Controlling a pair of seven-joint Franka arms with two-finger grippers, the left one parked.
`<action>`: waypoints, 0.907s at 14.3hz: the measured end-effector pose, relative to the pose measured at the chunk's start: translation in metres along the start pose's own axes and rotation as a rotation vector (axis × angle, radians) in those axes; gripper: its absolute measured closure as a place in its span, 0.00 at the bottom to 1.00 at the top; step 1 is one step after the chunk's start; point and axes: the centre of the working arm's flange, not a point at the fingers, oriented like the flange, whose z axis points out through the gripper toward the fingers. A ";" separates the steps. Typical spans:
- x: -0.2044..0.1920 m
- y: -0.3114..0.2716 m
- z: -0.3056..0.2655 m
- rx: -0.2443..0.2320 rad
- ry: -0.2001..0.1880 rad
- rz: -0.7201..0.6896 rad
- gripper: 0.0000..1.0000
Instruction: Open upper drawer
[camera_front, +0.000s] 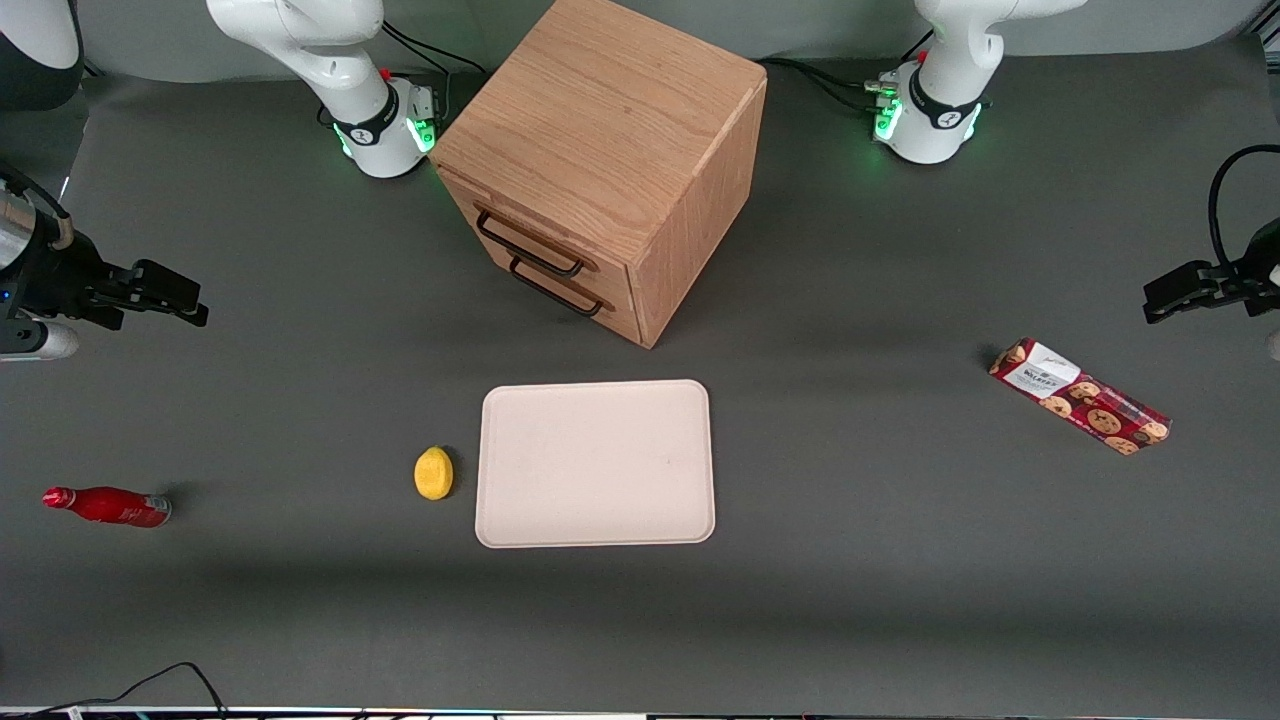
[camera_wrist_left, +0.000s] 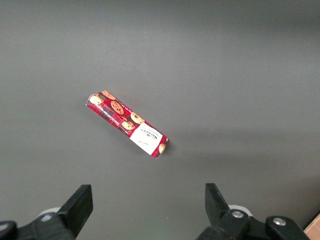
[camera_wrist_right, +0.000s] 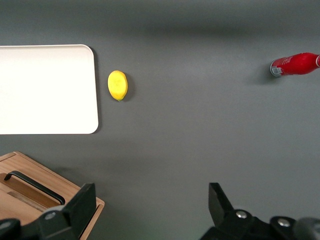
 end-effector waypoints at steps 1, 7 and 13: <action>0.000 0.000 0.000 0.000 0.000 0.000 0.00; -0.004 -0.002 0.014 -0.003 -0.026 -0.038 0.00; -0.044 -0.058 0.023 0.032 -0.044 -0.387 0.00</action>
